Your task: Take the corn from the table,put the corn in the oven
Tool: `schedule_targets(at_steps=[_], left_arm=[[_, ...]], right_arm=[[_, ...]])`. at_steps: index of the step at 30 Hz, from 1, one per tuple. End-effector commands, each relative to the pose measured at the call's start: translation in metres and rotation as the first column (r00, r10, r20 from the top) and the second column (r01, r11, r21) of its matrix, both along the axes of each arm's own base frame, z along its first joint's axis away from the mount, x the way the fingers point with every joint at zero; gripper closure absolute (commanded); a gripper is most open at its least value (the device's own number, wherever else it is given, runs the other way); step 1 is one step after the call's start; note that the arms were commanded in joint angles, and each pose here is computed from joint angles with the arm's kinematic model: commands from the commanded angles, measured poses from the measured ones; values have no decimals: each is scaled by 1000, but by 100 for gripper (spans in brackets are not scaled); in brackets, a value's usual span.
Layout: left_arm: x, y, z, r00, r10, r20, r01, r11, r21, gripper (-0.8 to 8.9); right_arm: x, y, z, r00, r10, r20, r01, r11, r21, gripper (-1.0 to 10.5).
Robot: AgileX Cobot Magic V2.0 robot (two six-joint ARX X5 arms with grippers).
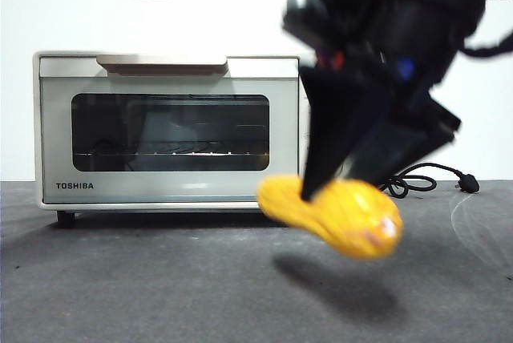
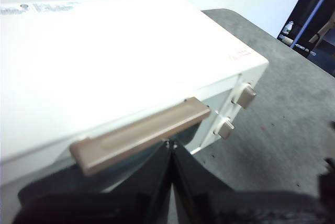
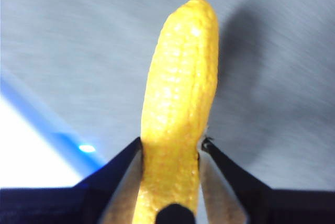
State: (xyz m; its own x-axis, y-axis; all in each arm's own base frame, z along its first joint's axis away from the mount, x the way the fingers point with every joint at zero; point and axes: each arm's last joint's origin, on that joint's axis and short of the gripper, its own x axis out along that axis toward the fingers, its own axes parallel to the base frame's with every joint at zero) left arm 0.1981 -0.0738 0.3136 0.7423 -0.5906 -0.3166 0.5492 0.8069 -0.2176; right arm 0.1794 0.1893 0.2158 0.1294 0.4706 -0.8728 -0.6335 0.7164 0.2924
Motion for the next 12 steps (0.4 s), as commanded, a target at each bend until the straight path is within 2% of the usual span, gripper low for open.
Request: schedule_targets(at_steps=[1,8,12], left_arm=[[9,-3,-4,1000,-3,8,3,1000,10,819],[31,-10,-16,1000,2,10,-2,1000,12,819],[39,-12,-20,999,34,19,-35,999,20,819]], right_arm=[[-10,4,18,1000,4,30,-6,998,62,958],[-34,8,69,989,39,143,-69,976,208,958],[-45,6,98,975,35,221,-92,963,253,958]])
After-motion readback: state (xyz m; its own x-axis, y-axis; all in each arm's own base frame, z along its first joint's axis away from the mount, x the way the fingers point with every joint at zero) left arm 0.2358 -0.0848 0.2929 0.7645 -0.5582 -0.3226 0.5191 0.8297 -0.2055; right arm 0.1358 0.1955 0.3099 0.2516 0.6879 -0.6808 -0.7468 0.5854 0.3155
